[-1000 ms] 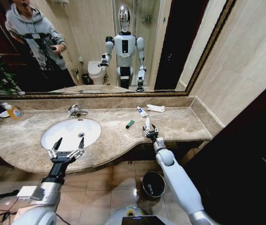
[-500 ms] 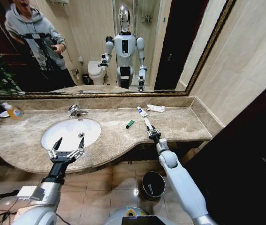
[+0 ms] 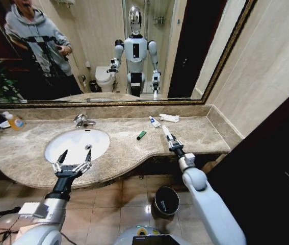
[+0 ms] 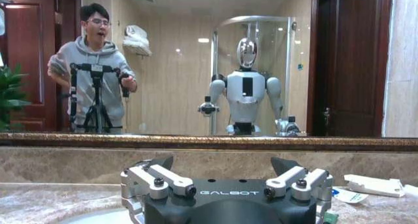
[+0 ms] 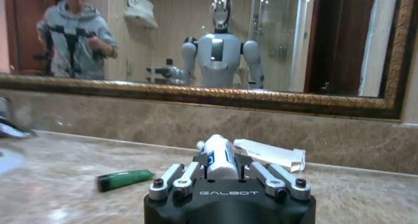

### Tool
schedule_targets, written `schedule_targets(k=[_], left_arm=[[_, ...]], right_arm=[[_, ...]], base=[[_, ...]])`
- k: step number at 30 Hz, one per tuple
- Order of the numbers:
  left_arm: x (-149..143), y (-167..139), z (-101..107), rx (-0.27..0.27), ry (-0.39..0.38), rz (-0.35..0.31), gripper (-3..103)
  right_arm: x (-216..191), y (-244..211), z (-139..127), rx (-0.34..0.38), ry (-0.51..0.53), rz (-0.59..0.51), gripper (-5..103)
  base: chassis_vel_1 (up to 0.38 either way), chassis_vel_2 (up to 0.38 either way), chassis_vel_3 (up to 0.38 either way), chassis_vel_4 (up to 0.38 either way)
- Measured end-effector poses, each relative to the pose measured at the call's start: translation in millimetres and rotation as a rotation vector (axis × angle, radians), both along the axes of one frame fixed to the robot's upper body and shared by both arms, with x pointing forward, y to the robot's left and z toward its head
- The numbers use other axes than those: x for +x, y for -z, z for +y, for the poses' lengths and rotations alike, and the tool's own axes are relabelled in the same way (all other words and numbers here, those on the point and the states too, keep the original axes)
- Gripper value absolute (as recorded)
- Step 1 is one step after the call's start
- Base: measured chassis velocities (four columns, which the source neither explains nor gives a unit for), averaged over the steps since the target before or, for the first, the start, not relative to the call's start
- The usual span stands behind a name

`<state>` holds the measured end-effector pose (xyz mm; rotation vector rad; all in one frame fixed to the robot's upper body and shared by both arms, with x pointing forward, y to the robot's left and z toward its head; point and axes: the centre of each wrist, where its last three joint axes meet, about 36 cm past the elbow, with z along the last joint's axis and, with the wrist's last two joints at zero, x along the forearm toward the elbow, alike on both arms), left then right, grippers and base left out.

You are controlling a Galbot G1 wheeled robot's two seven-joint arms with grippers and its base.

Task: Pick up the trash from the sink and place it in the trash bin.

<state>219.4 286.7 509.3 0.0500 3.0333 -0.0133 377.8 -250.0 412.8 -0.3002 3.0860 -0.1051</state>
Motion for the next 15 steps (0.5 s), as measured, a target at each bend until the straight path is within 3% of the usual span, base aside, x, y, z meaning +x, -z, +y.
schedule_targets(k=[4,9,15], left_arm=[[0.0,0.0,0.0,0.000,0.000,0.000,100],[0.0,0.0,0.0,0.000,0.000,0.000,100],[0.0,0.0,0.0,0.000,0.000,0.000,100]], right_arm=[[-23.3,2.6,-1.7,0.016,-0.003,0.000,26],[-99.8,40.3,5.2,0.077,-0.025,0.027,26],[-149.5,83.4,2.8,0.070,-0.012,0.106,26]], base=[[0.000,0.000,0.000,0.000],[0.000,0.000,0.000,0.000],[0.000,0.000,0.000,0.000]])
